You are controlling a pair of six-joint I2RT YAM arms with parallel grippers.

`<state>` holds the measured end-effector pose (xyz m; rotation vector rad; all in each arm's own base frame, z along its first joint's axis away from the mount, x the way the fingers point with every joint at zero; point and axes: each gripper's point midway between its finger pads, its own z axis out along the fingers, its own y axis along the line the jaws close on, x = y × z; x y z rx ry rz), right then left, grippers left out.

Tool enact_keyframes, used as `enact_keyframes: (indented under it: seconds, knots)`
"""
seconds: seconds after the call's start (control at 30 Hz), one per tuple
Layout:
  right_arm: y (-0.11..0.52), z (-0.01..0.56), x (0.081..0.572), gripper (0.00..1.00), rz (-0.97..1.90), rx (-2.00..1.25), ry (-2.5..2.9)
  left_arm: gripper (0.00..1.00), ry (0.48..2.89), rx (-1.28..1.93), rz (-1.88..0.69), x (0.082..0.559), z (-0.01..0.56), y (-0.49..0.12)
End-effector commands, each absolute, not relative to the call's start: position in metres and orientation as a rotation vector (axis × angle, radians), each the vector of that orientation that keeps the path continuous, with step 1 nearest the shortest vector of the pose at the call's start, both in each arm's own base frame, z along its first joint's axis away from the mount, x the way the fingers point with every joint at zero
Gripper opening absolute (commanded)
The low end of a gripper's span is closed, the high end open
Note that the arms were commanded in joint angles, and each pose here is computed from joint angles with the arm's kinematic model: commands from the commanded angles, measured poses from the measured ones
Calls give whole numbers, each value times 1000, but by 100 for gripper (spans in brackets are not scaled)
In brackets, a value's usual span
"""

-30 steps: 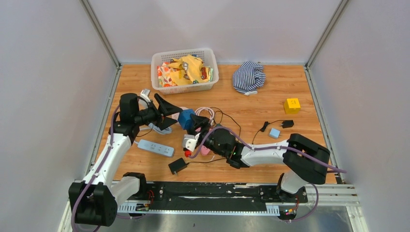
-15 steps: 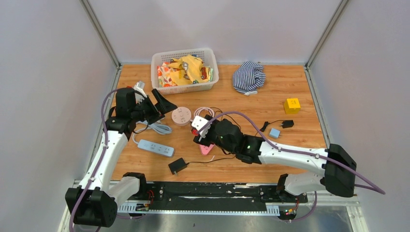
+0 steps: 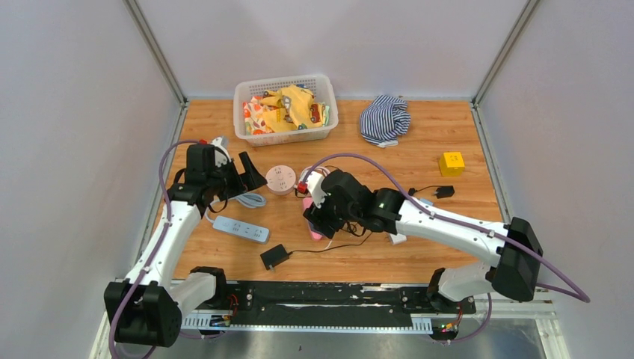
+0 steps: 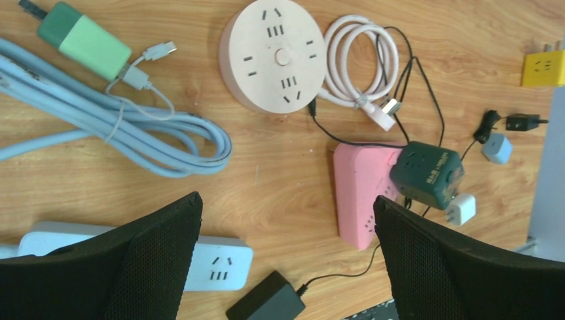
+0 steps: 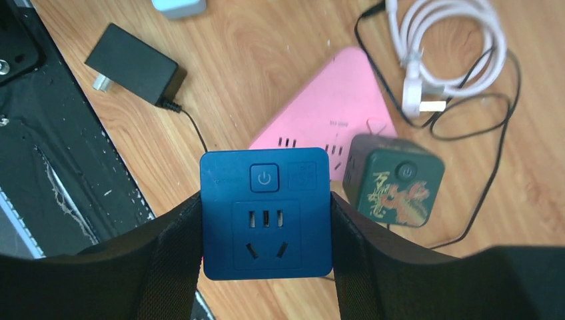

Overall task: Insert the plug
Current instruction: Insert the plug into the socket.

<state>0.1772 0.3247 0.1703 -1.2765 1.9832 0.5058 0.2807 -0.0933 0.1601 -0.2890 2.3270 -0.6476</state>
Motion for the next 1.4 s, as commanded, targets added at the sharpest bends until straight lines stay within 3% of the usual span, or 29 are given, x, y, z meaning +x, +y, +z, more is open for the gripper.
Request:
enact_keyframes:
  seconds: [0.0, 0.47, 1.37]
  knots:
    - [316, 161, 175, 0, 542, -1184, 2146, 100, 2332, -243, -580, 274, 154, -85]
    - [317, 130, 199, 0, 534, -963, 2036, 100, 2350, -221, -657, 270, 153, -95]
    - [322, 129, 202, 0, 648, -810, 1939, 100, 2366, -221, -667, 269, 149, -97]
